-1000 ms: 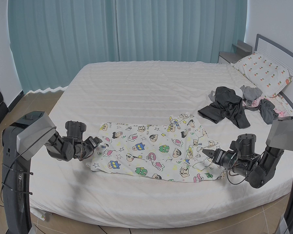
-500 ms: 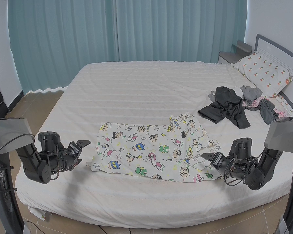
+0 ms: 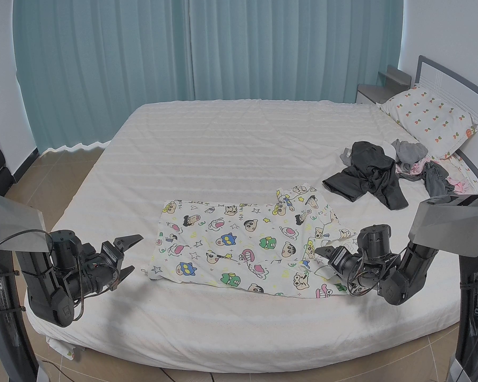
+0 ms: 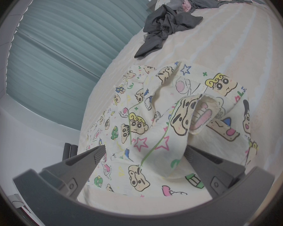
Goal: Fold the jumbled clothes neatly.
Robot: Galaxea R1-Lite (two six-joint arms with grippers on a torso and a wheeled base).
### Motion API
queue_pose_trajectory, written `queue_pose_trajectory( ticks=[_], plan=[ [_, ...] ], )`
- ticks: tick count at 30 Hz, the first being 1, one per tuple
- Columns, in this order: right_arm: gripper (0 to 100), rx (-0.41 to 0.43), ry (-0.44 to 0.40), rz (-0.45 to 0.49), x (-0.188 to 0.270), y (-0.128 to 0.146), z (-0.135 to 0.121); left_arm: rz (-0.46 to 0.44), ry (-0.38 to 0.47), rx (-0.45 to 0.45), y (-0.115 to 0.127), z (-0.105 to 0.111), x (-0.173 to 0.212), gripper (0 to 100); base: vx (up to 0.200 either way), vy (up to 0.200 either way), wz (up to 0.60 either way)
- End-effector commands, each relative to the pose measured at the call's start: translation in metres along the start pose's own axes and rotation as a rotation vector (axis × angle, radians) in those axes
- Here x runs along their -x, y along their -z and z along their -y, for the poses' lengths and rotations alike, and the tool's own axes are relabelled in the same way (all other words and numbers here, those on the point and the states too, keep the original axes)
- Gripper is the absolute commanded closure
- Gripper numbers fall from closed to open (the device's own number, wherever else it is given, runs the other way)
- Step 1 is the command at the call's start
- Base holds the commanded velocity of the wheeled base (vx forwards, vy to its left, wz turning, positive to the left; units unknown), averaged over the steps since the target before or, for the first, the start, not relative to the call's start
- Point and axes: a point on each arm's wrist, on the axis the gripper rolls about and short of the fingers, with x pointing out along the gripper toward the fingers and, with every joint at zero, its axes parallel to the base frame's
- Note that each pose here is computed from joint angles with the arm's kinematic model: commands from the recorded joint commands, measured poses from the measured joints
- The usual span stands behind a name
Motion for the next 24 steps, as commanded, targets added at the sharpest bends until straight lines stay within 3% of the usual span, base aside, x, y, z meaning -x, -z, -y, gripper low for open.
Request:
queue_pose_trajectory(
  ticks=[1,14,24],
  plan=[
    [100,-0.003,0.011,-0.004,-0.011,-0.003,-0.001,-0.007,-0.011,0.005,0.002,-0.003,0.000,0,0.000,0.000,0.00],
    [100,-0.005,0.017,0.027,0.016,-0.008,-0.010,-0.007,-0.015,0.000,0.002,-0.004,0.000,0,0.000,0.000,0.00],
    [100,0.062,0.029,0.038,0.040,0.020,-0.030,-0.005,-0.018,-0.008,0.003,-0.005,-0.001,0,0.000,0.000,0.00]
  ],
)
